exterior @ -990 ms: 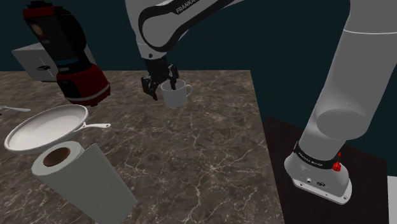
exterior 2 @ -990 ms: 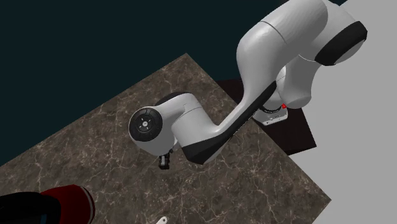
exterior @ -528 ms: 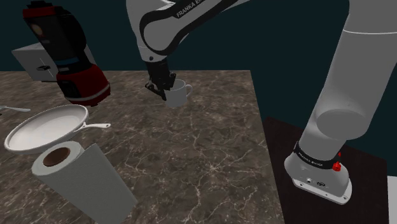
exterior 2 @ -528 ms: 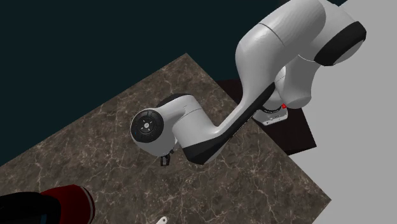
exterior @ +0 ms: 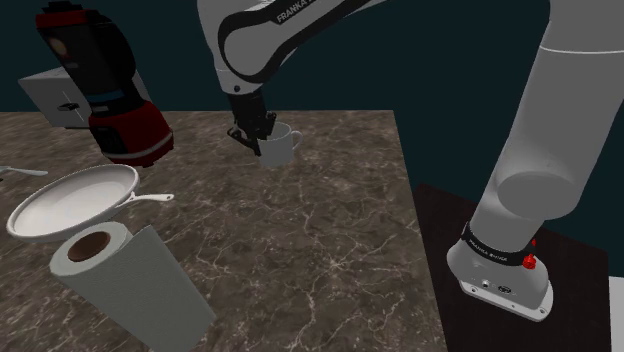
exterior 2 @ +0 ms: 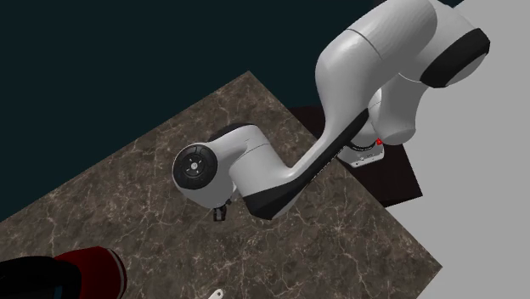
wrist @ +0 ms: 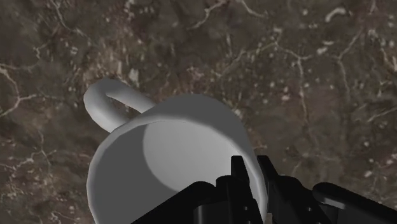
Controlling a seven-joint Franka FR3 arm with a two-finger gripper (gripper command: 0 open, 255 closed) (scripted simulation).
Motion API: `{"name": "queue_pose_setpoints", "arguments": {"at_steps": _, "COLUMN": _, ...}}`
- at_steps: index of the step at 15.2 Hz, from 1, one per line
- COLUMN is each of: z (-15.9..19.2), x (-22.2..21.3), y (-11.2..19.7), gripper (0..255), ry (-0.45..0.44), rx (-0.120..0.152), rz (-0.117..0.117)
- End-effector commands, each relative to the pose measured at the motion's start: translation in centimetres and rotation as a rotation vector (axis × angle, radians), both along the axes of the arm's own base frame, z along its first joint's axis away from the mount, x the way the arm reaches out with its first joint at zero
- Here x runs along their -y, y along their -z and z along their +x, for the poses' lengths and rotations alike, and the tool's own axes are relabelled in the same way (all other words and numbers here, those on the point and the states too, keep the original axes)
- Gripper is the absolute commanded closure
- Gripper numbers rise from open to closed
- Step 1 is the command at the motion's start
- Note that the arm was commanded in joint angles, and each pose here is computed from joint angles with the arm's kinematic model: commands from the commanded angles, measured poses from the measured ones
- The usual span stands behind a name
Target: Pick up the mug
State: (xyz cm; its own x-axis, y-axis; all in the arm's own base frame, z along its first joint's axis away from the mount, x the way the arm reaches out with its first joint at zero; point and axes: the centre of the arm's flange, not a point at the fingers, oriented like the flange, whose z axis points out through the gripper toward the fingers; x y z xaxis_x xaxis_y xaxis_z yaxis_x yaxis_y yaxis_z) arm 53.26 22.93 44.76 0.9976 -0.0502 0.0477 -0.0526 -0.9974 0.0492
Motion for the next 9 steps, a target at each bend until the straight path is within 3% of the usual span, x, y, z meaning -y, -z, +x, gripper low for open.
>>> {"name": "queue_pose_setpoints", "arguments": {"at_steps": 1, "z": 0.0, "x": 0.0, "y": -0.9, "gripper": 255, "ry": 0.0, "rx": 0.0, "rz": 0.0}}
{"name": "queue_pose_setpoints", "arguments": {"at_steps": 9, "z": 0.0, "x": 0.0, "y": -5.2, "gripper": 255, "ry": 0.0, "rx": 0.0, "rz": 0.0}}
